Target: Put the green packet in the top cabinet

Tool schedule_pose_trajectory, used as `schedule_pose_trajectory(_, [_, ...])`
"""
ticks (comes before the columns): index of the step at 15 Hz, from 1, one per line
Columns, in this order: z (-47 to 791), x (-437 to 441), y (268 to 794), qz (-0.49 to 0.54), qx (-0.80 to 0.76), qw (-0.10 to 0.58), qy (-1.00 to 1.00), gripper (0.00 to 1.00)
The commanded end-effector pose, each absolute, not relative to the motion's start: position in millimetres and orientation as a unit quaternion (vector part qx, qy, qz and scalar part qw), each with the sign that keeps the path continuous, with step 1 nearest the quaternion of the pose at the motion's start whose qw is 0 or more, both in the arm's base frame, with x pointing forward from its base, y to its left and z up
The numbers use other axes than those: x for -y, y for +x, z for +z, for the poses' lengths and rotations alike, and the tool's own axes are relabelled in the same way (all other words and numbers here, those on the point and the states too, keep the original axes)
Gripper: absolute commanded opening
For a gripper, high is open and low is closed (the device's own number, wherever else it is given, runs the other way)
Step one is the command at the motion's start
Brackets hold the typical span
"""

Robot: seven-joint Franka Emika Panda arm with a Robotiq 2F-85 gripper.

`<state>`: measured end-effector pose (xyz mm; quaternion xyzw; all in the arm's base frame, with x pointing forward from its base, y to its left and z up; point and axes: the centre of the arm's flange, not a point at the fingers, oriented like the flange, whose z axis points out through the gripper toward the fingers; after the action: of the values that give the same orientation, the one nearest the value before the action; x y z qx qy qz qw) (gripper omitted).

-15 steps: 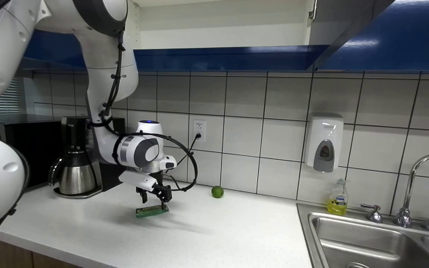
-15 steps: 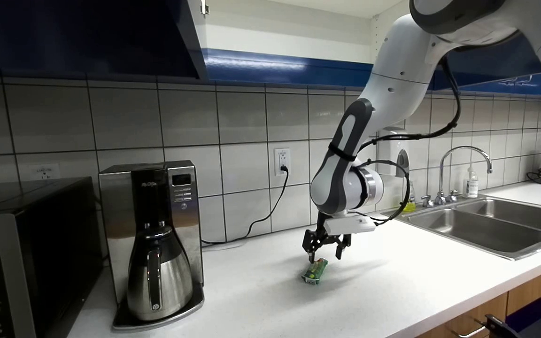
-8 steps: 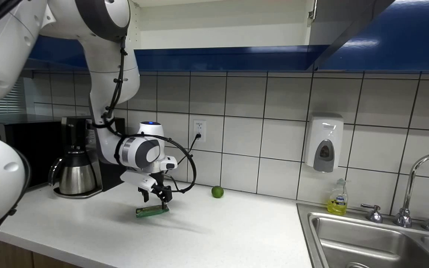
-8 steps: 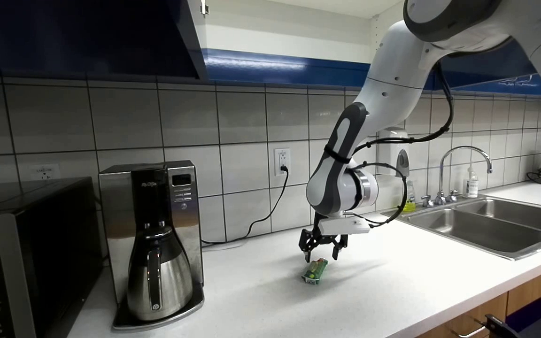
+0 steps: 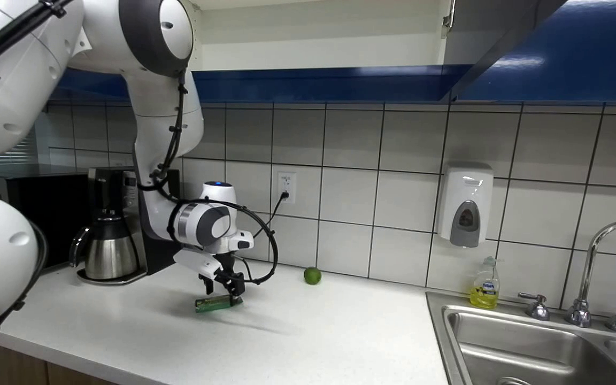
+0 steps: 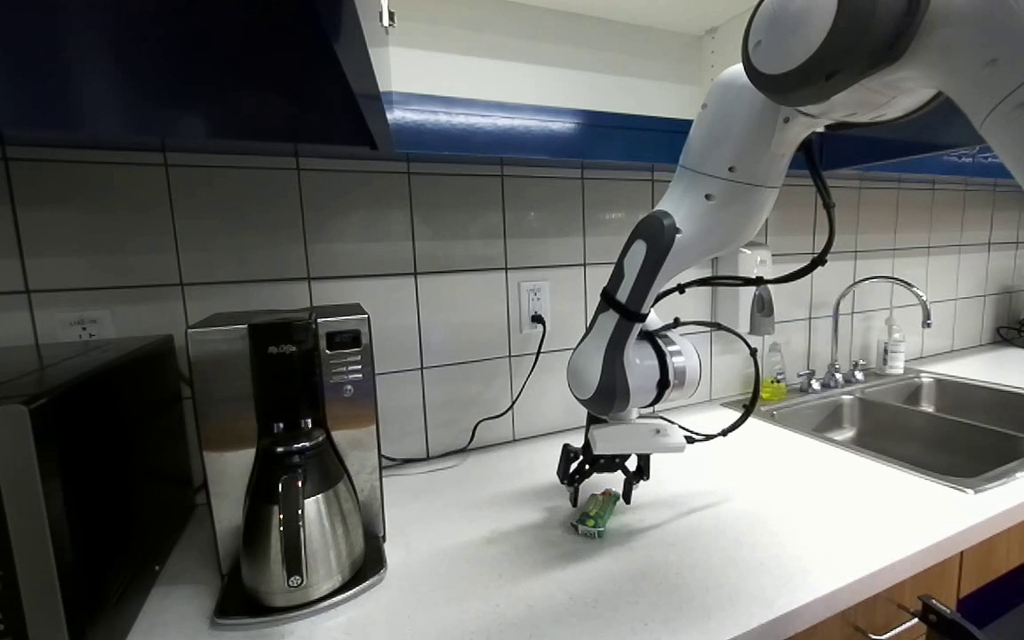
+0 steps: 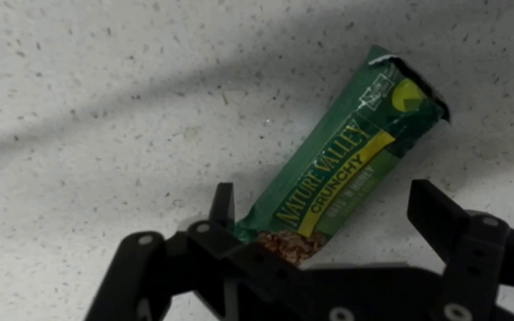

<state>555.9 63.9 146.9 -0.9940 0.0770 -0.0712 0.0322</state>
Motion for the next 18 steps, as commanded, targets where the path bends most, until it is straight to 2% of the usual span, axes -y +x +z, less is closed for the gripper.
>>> schedule_pose_trajectory(1, [145.8, -73.4, 567.3, -0.049, -0.11, 0.029, -0.992, 1.0])
schedule_pose_trajectory(17, [140.2, -80.8, 570.5, -0.024, -0.164, 0.015, -0.986, 1.0])
schedule_pose_trajectory(18, [139.1, -80.9, 570.5, -0.023, -0.163, 0.014, -0.986, 0.95])
